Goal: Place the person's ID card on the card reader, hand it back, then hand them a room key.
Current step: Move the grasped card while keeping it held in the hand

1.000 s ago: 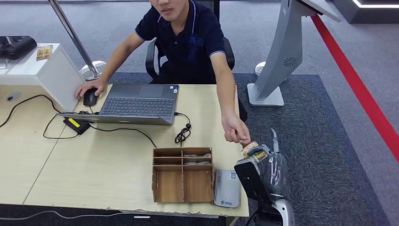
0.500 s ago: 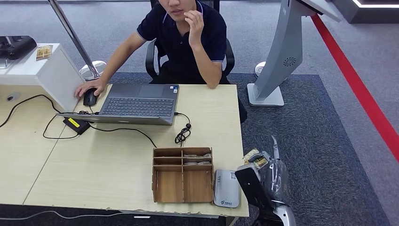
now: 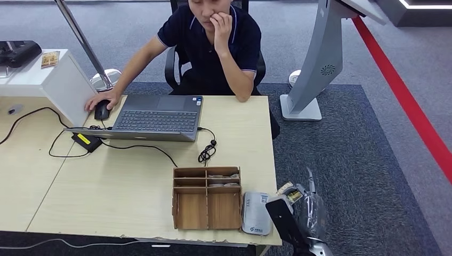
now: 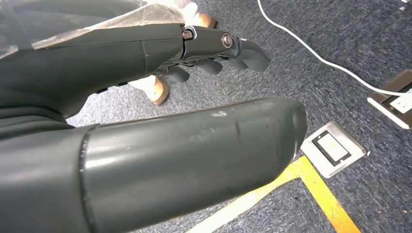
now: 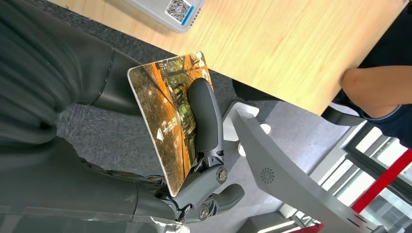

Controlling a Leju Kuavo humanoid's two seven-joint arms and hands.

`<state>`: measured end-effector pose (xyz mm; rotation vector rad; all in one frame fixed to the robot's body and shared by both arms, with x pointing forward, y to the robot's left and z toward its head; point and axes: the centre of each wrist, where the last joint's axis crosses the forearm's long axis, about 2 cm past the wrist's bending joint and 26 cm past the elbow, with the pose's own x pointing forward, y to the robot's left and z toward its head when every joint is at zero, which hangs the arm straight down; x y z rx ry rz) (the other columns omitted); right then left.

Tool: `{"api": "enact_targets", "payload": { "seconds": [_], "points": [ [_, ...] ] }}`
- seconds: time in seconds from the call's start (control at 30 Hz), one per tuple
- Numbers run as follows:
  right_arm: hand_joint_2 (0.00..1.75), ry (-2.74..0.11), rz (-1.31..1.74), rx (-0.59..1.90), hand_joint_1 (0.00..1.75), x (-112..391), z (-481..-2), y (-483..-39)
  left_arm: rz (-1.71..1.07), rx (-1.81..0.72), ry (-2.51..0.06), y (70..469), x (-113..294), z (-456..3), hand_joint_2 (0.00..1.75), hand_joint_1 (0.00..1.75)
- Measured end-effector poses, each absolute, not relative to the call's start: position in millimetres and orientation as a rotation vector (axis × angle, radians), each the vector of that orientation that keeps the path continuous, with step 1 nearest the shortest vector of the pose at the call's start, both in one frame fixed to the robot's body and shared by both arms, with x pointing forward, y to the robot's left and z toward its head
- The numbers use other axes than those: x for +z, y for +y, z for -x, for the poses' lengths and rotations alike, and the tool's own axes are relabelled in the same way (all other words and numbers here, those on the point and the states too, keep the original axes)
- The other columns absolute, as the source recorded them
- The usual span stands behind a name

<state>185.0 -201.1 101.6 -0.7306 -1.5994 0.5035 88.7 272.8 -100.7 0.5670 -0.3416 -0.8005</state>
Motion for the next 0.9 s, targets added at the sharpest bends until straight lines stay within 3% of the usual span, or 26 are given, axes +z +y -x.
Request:
{"api": "enact_targets", "payload": {
  "seconds": [0.33,0.57,0.9],
  "points": [
    [1.75,-1.549,0.736,0.526,1.75,91.9,-181.3,-202.7,-0.566,-0.851,-0.416,274.6,-99.4,-94.2,0.0,0.0],
    [1.75,-1.492,0.717,0.565,1.75,80.5,-174.0,-200.6,-0.625,-1.437,-0.555,271.1,-98.2,-98.9,0.0,0.0],
    [1.75,-1.435,0.662,0.629,1.75,66.4,-160.2,-191.3,-0.602,-1.021,-0.44,278.7,-99.2,-96.3,0.0,0.0]
  ]
}}
